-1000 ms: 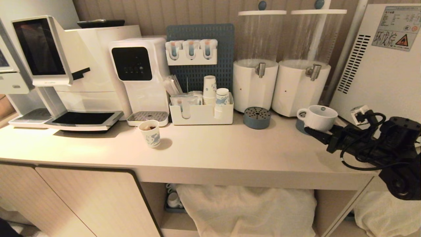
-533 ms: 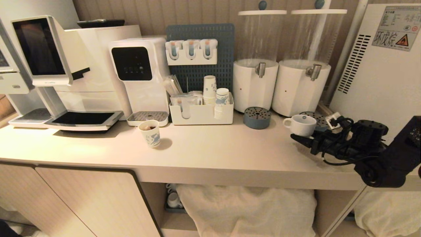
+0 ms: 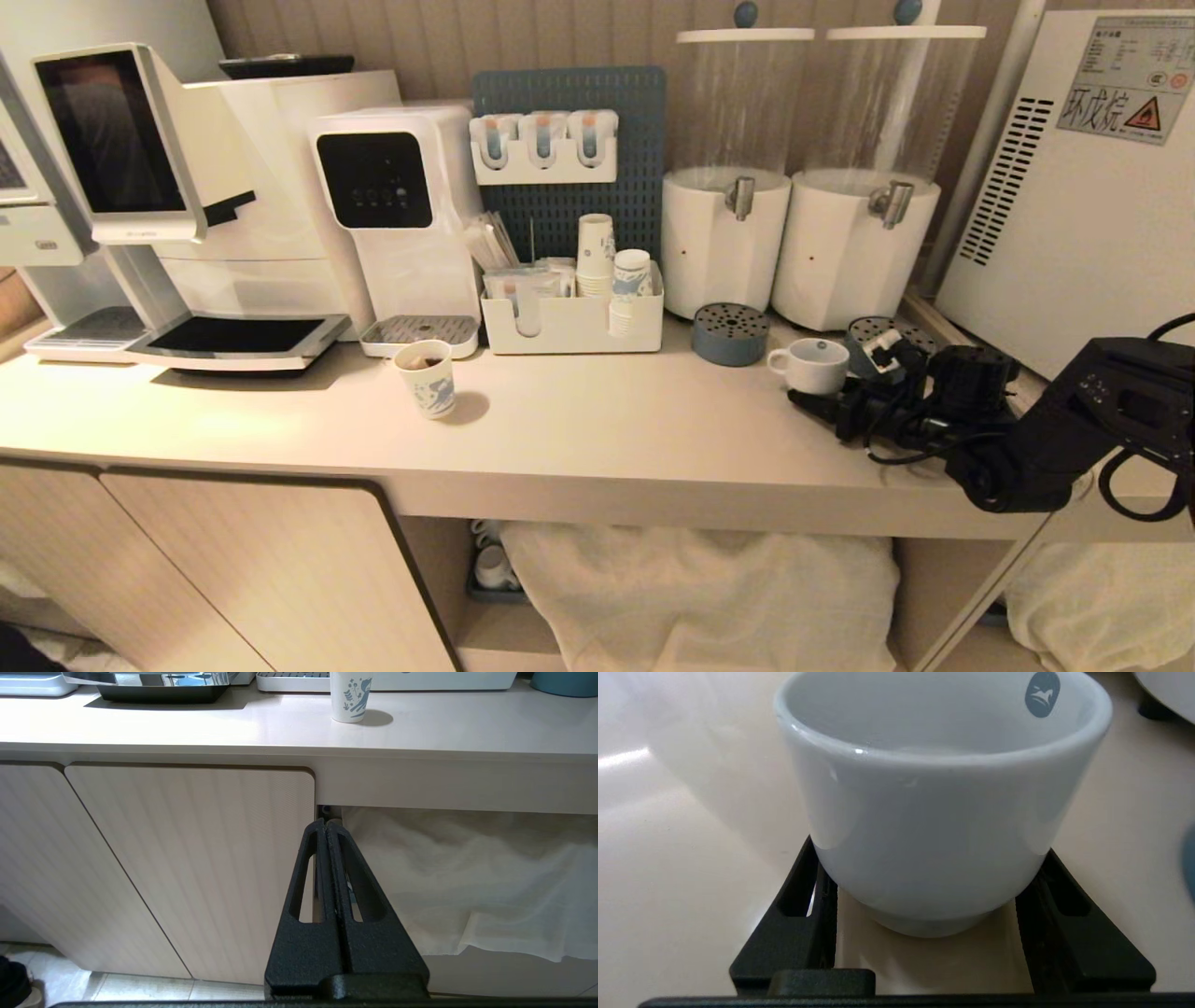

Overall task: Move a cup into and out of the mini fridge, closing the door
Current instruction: Place the ceramic cup on the table

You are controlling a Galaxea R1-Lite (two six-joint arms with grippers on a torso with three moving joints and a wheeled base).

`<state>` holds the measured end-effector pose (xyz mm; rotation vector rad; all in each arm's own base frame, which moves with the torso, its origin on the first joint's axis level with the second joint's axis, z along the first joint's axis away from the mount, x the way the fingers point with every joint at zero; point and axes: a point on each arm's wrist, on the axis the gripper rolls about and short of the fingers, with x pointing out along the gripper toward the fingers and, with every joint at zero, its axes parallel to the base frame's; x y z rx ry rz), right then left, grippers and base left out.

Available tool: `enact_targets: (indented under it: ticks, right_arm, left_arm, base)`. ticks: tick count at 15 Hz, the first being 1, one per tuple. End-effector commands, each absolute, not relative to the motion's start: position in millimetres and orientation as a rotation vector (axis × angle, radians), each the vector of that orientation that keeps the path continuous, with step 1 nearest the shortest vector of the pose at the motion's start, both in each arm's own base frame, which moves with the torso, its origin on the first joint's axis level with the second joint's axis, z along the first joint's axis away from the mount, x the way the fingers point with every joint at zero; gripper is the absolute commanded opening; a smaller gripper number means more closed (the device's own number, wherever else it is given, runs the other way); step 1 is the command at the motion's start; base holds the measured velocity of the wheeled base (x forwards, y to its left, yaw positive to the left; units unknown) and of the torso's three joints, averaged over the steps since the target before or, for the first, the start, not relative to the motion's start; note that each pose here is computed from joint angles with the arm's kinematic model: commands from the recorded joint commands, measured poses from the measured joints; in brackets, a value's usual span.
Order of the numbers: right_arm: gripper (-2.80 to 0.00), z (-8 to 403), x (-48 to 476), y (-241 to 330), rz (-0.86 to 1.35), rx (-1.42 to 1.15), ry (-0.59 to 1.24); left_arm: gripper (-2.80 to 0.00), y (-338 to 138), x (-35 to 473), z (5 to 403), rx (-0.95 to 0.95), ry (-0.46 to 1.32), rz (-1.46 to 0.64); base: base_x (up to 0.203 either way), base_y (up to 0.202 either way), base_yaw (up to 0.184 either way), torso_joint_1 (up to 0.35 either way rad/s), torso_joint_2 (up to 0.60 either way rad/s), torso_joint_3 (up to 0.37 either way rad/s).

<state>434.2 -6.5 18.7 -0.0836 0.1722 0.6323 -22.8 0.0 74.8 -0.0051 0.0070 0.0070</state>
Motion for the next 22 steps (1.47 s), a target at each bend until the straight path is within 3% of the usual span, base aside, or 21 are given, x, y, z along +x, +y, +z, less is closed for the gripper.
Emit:
enact_targets:
  ticks: [1,11,22]
  right_arm:
    - [-2.80,18,434,-5,0.640,-0.088,0.168]
    - [-2.80,4,448,-8,0.644,-0.150,0.291]
    - [-2.80,-18,463,3,0.424,-0.234,0.299]
  left_arm:
    - [-2.80,0,-23,75,-0.006,0.007,0.008]
    - [-2.80,0,-23,74,-0.005,0.008,0.008]
    - [-2.80,0,-23,74,-0.005,0.008,0.008]
  base:
    - [0.000,0.000,0.000,0.000,0.00,0.000]
    - [0.000,0.000,0.000,0.000,0.00,0.000]
    - [0.000,0.000,0.000,0.000,0.00,0.000]
